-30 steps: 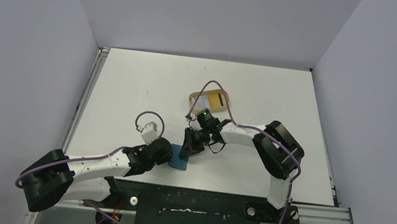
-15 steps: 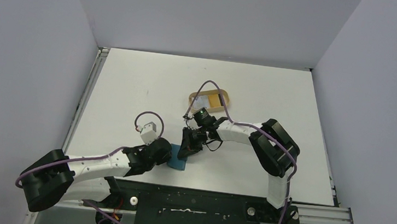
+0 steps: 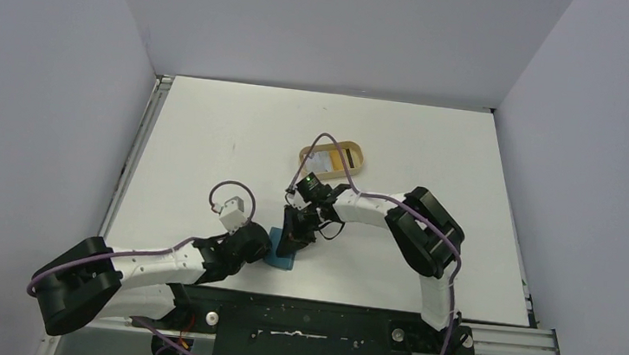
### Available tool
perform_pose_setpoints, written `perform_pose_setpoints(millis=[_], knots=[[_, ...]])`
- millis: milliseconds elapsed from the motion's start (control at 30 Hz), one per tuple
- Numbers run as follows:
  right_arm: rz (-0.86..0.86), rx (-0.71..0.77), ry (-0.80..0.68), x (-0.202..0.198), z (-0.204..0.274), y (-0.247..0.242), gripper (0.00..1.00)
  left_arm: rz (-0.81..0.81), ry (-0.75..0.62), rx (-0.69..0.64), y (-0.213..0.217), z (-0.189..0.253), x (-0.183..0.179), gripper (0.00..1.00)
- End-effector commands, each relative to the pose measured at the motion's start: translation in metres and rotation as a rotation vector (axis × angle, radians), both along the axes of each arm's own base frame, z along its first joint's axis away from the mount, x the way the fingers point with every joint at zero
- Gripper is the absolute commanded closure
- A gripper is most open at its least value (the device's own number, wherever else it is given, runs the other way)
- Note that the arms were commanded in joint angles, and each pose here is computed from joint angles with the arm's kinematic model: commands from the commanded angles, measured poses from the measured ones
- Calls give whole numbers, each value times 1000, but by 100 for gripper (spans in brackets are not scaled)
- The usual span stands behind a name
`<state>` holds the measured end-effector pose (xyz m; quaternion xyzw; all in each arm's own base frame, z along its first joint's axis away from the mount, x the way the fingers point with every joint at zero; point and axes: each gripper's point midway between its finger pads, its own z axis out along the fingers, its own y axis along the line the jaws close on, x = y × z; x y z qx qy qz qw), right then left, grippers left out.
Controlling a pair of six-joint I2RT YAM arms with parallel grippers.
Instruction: Take the credit cards out of the card holder
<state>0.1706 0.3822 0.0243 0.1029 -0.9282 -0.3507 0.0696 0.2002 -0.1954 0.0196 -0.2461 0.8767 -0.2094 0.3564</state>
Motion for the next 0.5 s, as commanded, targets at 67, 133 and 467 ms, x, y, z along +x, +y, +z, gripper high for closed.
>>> perform_pose_setpoints(millis=[67,133,467], knots=[[-64,-157,31,-5,-46,-3,100,-38,-15,-127,-25,6,-1,100],[-68,-154,26,-2,-43,0,100,-39,-16,-133,-24,4,-1,100],[-11,32,-139,25,18,18,81,-17,-27,-109,-11,5,-3,100]])
